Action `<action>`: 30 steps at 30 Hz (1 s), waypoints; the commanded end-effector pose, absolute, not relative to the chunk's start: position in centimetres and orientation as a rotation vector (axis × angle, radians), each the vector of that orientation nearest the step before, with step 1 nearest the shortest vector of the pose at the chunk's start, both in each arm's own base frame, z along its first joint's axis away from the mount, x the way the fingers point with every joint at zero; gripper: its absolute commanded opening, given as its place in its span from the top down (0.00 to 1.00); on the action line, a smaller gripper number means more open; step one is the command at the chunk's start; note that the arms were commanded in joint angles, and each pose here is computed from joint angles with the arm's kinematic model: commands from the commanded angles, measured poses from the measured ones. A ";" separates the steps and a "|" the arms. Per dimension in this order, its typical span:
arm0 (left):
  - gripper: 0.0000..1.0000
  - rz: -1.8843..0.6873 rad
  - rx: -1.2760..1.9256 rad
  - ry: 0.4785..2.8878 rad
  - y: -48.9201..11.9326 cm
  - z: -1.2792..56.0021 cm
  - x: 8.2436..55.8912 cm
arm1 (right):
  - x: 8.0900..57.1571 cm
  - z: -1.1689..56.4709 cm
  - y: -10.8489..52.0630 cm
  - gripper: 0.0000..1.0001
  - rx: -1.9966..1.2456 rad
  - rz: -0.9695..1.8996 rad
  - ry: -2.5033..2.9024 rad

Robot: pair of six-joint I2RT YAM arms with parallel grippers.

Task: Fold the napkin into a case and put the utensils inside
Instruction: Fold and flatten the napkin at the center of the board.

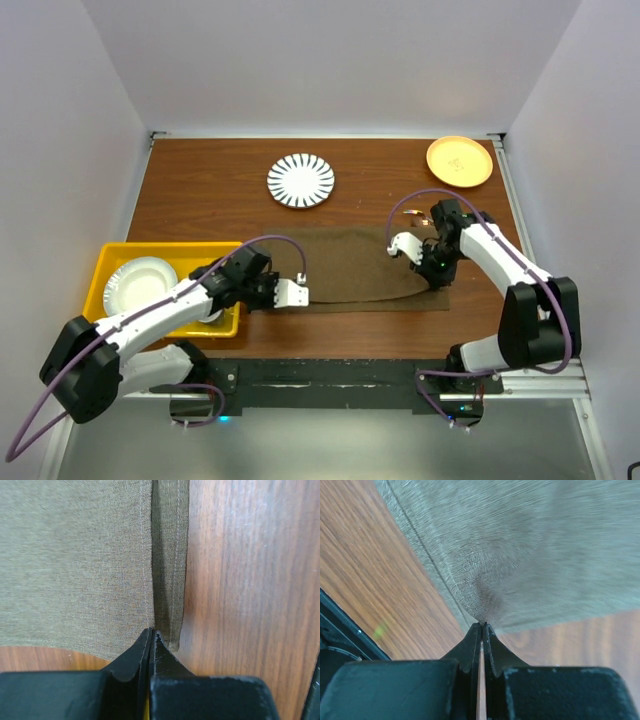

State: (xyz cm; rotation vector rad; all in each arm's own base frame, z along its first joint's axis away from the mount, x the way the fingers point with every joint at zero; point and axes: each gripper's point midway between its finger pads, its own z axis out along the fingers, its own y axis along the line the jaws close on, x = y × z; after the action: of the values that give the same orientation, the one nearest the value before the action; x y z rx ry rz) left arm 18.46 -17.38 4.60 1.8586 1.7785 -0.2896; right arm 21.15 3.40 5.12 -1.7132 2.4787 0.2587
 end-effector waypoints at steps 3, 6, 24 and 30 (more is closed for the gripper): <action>1.00 -0.364 1.824 1.671 -19.0 9.3 18.2 | 21.1 8.8 3.8 1.00 -1.724 0.239 2.393; 1.00 -0.395 1.858 1.664 -18.7 8.9 17.2 | 20.3 8.1 3.2 1.00 -1.752 0.217 2.409; 1.00 -0.378 1.921 1.753 -17.9 3.9 17.1 | 21.2 3.9 2.9 1.00 -1.769 0.220 2.466; 1.00 -0.380 1.921 1.763 -18.1 3.9 17.4 | 21.7 4.7 3.1 1.00 -1.770 0.233 2.468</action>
State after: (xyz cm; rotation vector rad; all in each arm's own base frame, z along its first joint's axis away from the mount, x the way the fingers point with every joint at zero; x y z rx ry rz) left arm 16.45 -17.11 3.06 1.9392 1.8033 -0.3871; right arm 19.90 2.93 3.32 -1.7622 2.5146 0.2843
